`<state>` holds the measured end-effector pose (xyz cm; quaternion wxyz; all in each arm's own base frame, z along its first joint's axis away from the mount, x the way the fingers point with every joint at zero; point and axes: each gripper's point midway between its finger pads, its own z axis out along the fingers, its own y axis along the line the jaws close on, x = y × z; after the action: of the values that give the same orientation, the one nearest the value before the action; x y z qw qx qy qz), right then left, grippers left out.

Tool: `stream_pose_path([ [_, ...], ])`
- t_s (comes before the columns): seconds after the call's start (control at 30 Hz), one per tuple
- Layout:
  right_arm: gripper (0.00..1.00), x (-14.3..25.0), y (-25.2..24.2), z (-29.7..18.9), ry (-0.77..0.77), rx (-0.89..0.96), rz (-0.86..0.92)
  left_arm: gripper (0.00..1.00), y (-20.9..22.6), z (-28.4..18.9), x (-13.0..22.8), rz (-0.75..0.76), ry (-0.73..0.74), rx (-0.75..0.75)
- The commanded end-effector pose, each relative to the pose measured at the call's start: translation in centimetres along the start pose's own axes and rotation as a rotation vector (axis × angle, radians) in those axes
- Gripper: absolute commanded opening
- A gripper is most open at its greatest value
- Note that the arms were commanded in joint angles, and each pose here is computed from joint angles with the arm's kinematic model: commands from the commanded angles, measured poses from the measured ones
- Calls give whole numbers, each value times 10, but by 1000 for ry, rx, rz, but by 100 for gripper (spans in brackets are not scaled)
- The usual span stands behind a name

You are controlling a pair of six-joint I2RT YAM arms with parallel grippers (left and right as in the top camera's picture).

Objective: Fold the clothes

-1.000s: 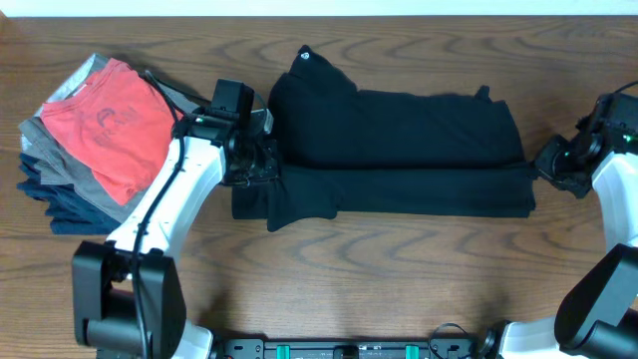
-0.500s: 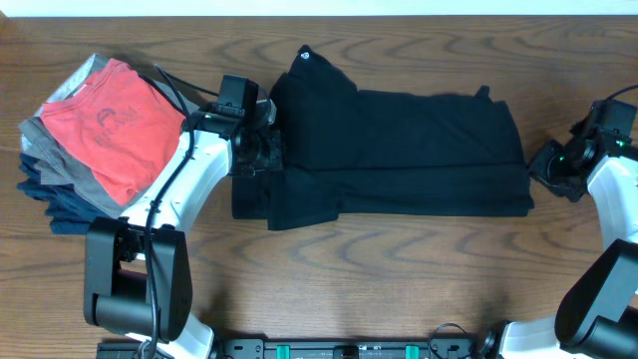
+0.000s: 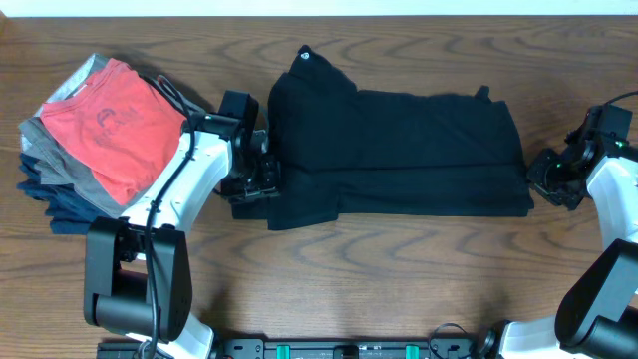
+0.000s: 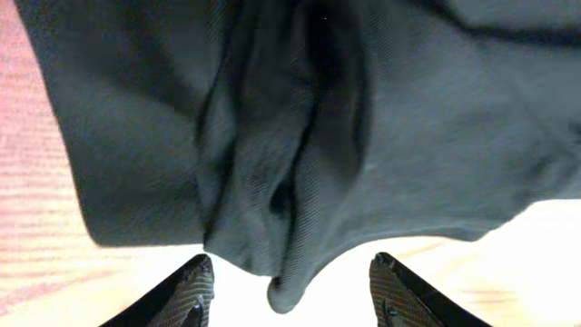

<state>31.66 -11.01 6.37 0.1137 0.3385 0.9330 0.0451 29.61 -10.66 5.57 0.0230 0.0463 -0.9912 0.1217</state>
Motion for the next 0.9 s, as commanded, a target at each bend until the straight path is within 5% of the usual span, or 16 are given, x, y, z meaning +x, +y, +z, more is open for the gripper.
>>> stream_pose_path([
  [0.0, 25, 6, 1, 4, 23, 2, -22, 56, 12, 10, 12, -24, 40, -41],
  [0.47, 27, 7, 0, 4, 29, 4, -21, 42, -13, 23, 37, -16, 131, 100],
  [0.87, 28, 8, 0, 4, 31, 4, -36, 43, -10, 30, 34, 65, 83, -27],
])
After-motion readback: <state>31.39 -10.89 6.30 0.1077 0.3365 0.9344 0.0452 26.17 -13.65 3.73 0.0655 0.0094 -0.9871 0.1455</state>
